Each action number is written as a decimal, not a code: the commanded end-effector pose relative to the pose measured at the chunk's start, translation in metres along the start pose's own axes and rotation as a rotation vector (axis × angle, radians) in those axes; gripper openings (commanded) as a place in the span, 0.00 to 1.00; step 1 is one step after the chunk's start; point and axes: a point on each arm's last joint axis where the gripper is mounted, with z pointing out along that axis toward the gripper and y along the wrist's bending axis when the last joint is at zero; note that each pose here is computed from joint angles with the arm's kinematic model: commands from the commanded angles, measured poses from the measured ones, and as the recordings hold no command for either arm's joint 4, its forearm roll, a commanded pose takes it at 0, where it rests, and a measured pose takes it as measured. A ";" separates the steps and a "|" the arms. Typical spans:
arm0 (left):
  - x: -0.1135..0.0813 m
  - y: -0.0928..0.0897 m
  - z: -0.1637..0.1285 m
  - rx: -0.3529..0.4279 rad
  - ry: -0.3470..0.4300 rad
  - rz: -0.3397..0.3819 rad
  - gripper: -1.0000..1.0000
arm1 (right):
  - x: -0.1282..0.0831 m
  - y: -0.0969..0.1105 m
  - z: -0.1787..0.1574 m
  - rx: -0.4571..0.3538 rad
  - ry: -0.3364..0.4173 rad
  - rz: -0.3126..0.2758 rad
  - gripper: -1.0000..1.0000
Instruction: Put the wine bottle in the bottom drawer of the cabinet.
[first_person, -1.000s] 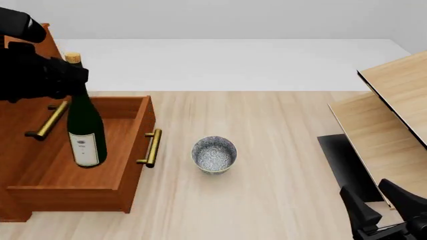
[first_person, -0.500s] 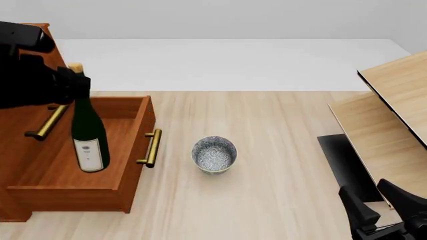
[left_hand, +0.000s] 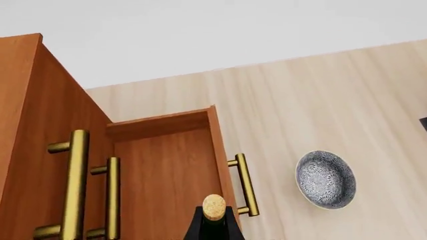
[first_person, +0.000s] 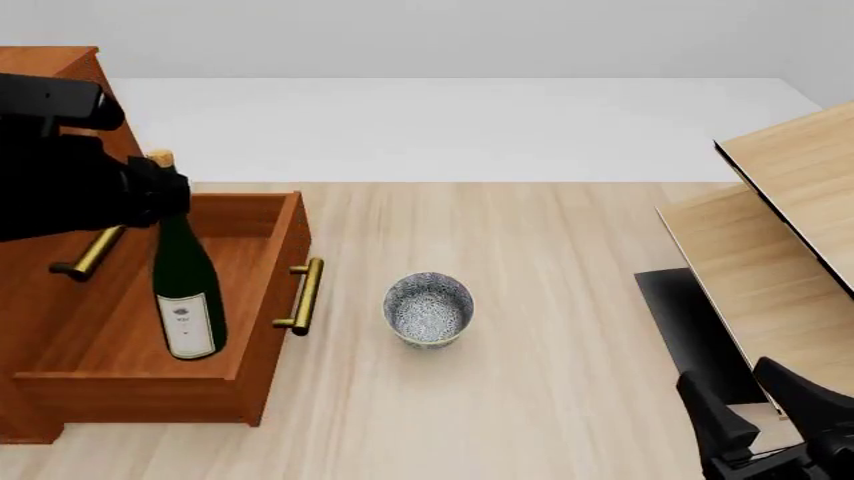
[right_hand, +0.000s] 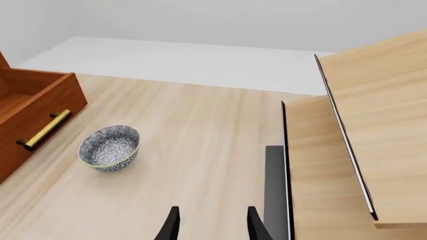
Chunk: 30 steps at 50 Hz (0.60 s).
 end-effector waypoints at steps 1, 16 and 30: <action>0.006 0.000 0.006 0.000 0.007 -0.013 0.00 | 0.000 0.000 0.000 0.001 0.001 0.000 1.00; 0.015 -0.001 0.012 0.003 0.016 -0.020 0.00 | 0.000 0.000 0.000 0.001 0.002 0.000 1.00; 0.024 -0.003 0.018 0.008 0.034 -0.027 0.00 | 0.001 0.000 -0.001 0.000 0.003 -0.001 1.00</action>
